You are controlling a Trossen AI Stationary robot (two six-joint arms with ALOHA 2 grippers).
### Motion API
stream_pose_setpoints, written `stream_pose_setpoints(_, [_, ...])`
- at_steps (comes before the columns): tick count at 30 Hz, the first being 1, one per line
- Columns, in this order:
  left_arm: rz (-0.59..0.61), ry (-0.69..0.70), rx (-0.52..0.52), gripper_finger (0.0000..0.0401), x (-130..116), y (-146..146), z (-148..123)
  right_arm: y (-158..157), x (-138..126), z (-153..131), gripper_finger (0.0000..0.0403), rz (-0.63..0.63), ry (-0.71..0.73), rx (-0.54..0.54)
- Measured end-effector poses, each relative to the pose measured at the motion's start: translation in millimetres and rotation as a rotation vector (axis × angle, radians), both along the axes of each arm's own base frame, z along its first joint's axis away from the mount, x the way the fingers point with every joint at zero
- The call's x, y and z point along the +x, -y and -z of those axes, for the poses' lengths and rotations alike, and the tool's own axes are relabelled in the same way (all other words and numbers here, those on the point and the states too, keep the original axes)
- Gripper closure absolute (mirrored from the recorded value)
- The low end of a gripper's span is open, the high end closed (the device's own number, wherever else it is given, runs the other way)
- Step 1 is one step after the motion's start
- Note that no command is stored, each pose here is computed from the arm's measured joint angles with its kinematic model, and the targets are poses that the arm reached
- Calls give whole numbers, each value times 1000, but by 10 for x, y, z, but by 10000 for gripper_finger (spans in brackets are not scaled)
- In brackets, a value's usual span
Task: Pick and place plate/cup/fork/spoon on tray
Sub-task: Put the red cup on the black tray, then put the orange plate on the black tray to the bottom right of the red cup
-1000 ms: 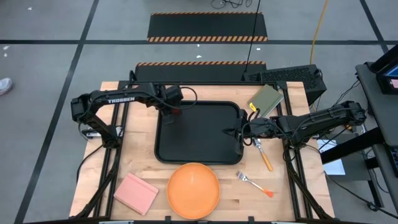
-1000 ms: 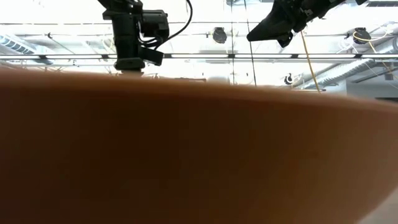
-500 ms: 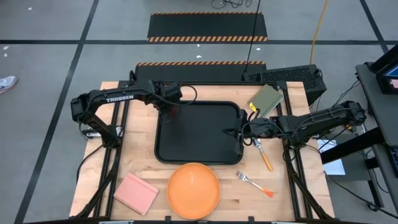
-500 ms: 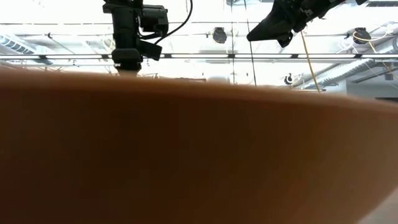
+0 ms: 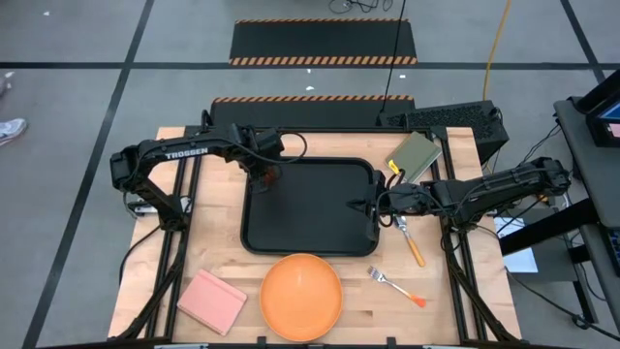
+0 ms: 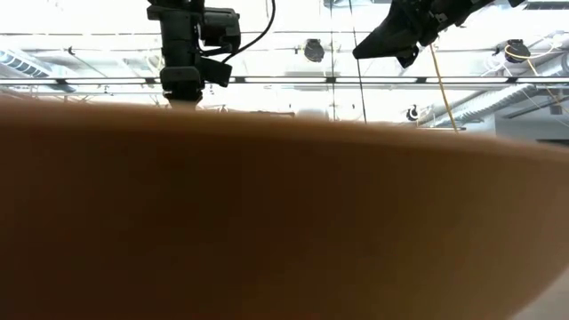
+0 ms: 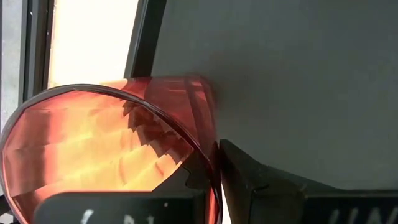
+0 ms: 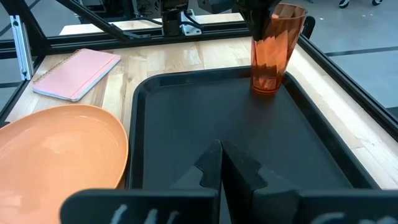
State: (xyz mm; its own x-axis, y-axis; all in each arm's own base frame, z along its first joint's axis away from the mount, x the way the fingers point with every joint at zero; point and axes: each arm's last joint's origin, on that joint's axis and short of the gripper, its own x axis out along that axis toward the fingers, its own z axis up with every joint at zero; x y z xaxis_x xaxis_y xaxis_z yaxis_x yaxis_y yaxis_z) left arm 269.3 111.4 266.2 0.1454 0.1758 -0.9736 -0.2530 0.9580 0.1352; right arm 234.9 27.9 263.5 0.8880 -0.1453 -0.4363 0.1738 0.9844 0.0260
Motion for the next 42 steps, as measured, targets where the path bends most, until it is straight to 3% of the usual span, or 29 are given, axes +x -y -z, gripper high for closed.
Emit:
stream_pose_setpoints(7, [-11,2,0,363,1,-1,0,0,0,0,403,0,0,0])
stream_pose_setpoints(19, [-103,-10,58,258,-14,-17,-7,0,0,0,403,0,0,0])
stream_pose_setpoints(26, [-157,83,71,252,-114,62,-206,0,0,0,403,-1,-1,-1])
stream_pose_setpoints(35, [-183,264,82,252,-360,341,-598,-8,-3,4,403,-3,-4,0])
stream_pose_setpoints(42, [-140,404,70,252,-478,844,-815,-119,-4,19,402,-54,-7,32])
